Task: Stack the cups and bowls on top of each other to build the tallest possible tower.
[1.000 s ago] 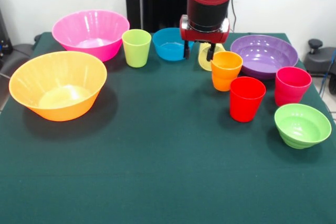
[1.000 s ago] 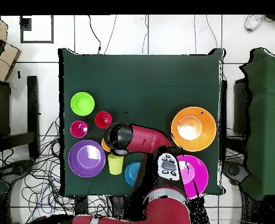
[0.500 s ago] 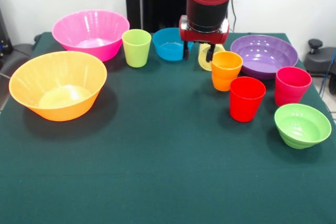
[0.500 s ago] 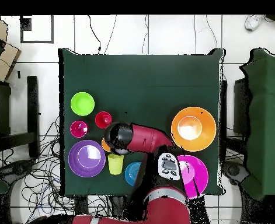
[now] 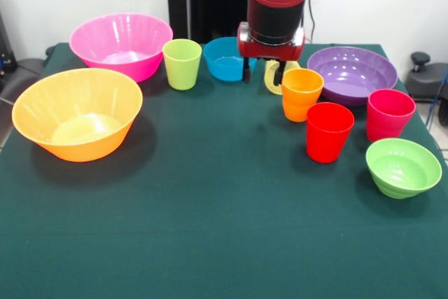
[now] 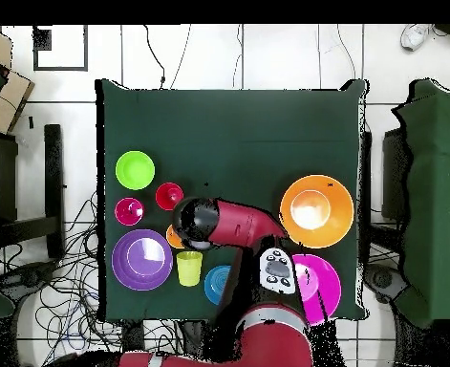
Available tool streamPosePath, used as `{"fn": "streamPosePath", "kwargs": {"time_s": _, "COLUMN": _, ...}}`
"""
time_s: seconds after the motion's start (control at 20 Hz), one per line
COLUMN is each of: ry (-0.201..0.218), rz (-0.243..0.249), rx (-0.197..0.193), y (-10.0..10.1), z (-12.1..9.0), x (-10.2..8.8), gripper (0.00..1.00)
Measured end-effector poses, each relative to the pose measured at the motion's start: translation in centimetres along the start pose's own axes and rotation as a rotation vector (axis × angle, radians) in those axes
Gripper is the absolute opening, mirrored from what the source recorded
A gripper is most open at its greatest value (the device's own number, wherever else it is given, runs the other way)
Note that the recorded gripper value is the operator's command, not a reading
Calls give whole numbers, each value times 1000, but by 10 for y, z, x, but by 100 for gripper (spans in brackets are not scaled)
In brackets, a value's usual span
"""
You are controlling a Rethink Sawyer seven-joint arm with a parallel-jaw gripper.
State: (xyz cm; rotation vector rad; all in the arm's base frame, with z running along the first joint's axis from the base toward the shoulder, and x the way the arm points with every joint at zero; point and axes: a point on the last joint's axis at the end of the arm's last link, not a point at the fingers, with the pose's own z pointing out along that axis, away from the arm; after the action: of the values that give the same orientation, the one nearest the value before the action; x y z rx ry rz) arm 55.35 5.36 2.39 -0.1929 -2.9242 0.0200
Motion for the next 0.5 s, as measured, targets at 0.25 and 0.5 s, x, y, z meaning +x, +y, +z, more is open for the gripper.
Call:
{"fn": "streamPosePath", "kwargs": {"time_s": 0.25, "ry": -14, "rz": 1, "rx": 5, "y": -2, "z": 3, "x": -12, "gripper": 100}}
{"fn": "streamPosePath", "kwargs": {"time_s": 0.5, "ry": -17, "rz": 3, "rx": 12, "y": -6, "z": 13, "x": -25, "gripper": 100}}
